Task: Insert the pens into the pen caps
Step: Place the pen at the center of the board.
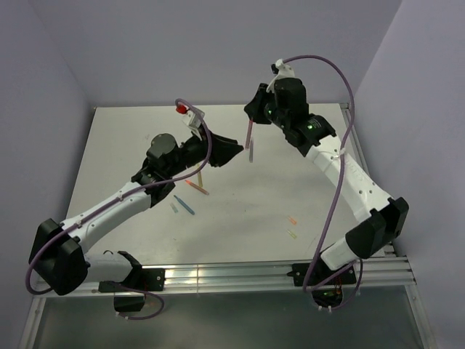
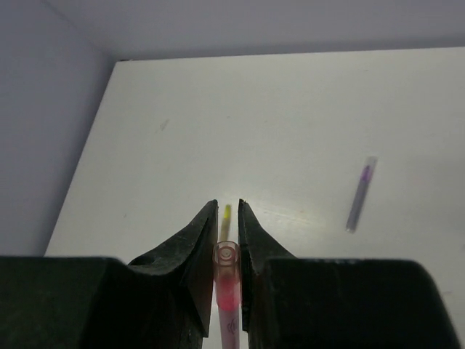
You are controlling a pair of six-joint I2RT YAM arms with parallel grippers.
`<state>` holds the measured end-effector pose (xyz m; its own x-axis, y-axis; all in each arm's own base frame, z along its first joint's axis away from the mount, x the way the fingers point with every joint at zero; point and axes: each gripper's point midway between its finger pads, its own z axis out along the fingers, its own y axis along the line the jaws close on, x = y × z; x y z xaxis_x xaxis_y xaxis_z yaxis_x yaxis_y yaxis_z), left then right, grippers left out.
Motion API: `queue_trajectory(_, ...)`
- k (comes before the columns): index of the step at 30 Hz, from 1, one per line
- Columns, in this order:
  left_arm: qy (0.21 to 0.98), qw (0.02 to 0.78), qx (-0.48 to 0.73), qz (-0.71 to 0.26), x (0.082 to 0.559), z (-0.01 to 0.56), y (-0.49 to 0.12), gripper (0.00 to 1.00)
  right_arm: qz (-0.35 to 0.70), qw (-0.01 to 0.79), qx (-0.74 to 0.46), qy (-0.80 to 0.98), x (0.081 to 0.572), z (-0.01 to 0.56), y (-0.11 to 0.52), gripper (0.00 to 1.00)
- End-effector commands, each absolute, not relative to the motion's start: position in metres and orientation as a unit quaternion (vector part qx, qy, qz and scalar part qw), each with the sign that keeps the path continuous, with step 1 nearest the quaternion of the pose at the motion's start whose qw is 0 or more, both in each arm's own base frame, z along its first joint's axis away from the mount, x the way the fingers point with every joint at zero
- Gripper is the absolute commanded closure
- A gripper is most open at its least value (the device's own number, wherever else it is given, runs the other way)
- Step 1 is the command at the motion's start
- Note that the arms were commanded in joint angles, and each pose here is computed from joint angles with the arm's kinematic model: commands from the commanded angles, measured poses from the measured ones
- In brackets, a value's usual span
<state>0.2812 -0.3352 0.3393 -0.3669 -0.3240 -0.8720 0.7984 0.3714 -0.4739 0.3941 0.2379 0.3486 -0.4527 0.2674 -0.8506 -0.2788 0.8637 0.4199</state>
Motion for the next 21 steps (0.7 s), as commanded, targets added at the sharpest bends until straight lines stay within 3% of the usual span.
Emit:
queue_trajectory(1, 0.661, 0.546, 0.124, -0.5, 0.288, 0.341, -0.316, 0.54, 0.226, 0.528, 0.009, 0.818, 0.431, 0.339, 0.212, 1.0)
queue_trajectory(13, 0.735, 0.51, 0.033, -0.445, 0.281, 0.294, -0.278, 0.54, 0.112, 0.413, 0.055, 0.902, 0.552, 0.176, 0.153, 1.0)
queue_trajectory(21, 0.74, 0.501, 0.031, -0.447, 0.271, 0.287, -0.273, 0.54, 0.079, 0.356, 0.067, 0.929, 0.577, 0.111, 0.144, 1.0)
